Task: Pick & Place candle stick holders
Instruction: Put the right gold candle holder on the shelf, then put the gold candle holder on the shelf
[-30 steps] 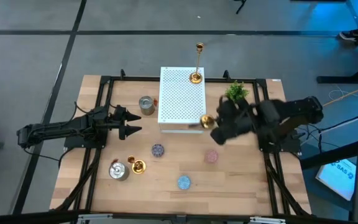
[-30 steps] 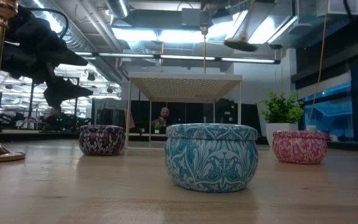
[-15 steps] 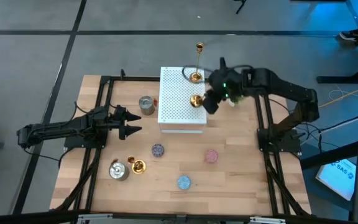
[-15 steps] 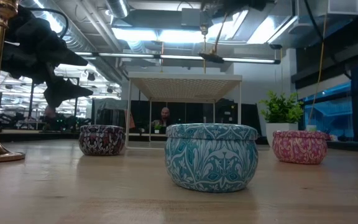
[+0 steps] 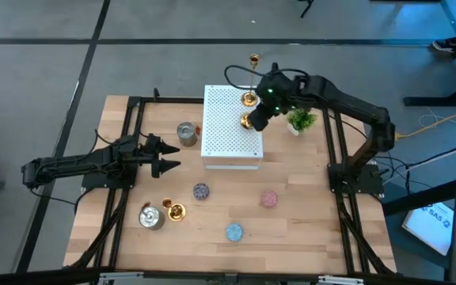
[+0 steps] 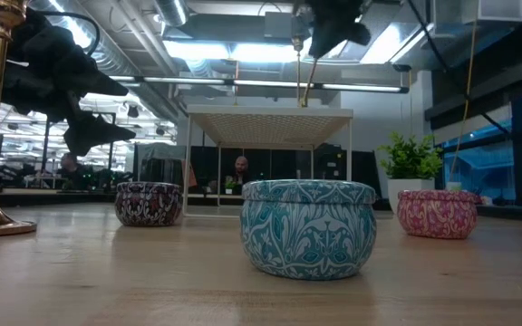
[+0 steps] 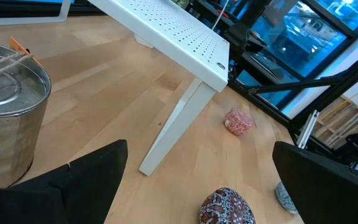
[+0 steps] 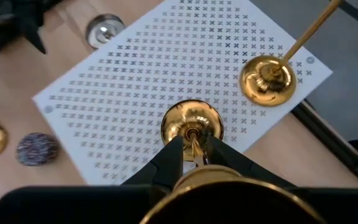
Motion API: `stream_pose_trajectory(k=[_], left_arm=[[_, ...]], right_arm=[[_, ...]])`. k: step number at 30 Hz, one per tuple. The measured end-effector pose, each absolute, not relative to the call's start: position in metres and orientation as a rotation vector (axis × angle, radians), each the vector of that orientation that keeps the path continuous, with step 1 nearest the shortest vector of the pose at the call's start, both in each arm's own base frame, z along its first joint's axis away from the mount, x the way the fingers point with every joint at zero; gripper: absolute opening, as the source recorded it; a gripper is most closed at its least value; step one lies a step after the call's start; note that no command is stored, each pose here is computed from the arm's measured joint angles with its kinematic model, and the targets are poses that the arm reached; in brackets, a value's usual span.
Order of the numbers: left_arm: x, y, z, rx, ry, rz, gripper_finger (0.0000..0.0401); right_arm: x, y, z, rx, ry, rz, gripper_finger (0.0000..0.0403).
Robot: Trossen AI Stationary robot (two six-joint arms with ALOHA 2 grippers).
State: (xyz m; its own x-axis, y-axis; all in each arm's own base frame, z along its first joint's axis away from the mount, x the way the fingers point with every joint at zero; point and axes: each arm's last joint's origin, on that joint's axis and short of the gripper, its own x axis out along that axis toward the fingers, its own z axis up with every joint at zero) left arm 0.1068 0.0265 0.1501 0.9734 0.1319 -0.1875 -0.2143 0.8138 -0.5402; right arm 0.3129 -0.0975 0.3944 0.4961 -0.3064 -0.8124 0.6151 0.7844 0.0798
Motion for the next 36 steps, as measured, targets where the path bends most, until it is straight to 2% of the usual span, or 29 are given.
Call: stream_pose_trajectory(k=[14, 22, 36], left_arm=[[0.107, 0.026, 0.150, -0.592, 0.144, 0.186, 0.0400], [0.107, 0.026, 0.150, -0.592, 0.144, 0.185, 0.0400], [0.107, 0.026, 0.150, -0.592, 0.144, 0.185, 0.0400]], right_arm=[[0.311, -0.125, 0.386, 0.400, 0.915, -0.641, 0.0069], [0.312, -0.123, 0.386, 0.391, 0.926, -0.587, 0.0123], [0.303, -0.120, 0.386, 0.360, 1.003, -0.552, 0.0127]])
